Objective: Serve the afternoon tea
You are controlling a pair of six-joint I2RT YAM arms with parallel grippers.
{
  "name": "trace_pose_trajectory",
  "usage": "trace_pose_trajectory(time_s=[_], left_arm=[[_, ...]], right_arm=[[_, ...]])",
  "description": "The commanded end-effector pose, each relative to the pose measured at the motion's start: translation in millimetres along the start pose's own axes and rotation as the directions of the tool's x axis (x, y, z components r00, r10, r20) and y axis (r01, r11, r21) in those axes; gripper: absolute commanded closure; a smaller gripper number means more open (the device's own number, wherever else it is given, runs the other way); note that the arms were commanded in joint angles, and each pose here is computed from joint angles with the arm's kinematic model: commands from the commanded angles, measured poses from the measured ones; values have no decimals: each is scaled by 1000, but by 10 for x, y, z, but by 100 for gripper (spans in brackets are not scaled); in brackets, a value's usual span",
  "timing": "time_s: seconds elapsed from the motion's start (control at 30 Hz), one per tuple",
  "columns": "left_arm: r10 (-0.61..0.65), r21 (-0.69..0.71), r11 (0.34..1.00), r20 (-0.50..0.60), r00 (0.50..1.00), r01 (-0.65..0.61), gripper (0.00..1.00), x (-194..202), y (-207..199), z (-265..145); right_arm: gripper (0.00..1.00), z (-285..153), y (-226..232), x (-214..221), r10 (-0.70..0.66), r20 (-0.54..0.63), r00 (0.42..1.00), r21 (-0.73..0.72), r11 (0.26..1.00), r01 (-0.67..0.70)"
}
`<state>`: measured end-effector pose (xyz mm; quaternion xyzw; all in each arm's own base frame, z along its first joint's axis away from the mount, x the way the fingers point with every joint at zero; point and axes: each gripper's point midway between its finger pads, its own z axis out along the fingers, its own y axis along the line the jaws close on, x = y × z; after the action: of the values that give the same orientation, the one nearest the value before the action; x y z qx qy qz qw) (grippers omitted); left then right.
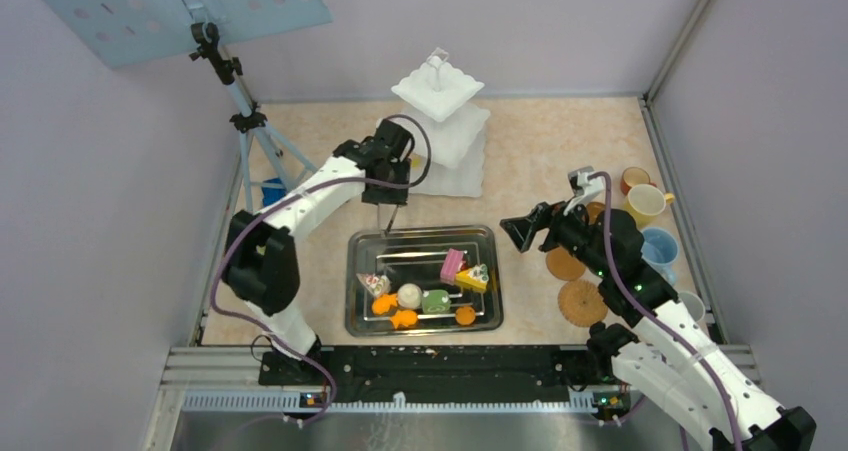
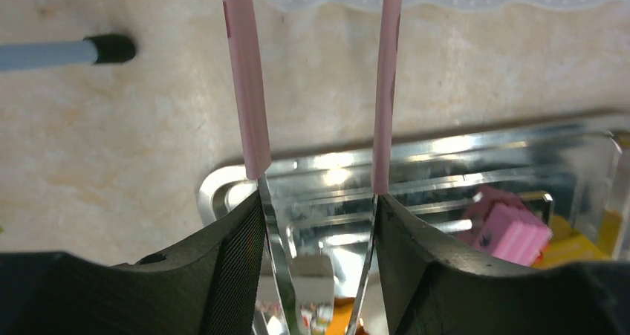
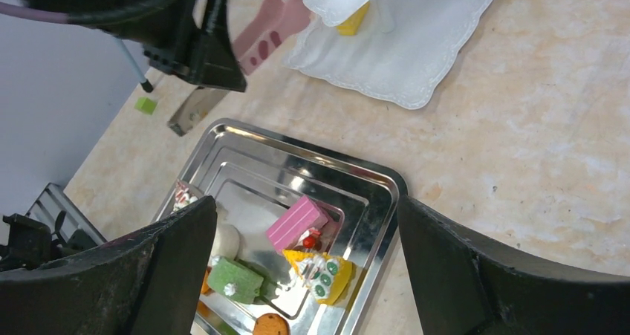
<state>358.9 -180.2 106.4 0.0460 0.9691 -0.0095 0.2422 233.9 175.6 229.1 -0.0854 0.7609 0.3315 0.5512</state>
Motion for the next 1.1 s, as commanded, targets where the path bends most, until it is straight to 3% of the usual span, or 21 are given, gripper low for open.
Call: trace_pose_trajectory(time_s=[0.0, 0.17, 0.47, 0.67, 1.07], left_arm=[[-53, 75, 996, -1, 999, 53, 42, 191, 57, -661], [-102, 117, 986, -130, 986, 118, 42, 715, 146, -1122], [67, 438, 898, -210, 975, 33, 46, 1185, -391, -1478], [182, 410, 910, -253, 950, -65, 42, 1470, -779, -1379], [214, 336, 933, -229, 950, -129, 42, 1519, -1096, -1020]], right_arm=[[11, -19, 110, -92, -8, 33, 999, -46, 999, 10], [11, -35, 114, -112, -18, 45, 999, -49, 999, 20], [11, -47, 114, -128, -44, 44, 998, -48, 998, 46], [11, -95, 71, -186, -53, 65, 996, -15, 998, 54], [11, -116, 63, -165, -55, 52, 997, -9, 998, 56]])
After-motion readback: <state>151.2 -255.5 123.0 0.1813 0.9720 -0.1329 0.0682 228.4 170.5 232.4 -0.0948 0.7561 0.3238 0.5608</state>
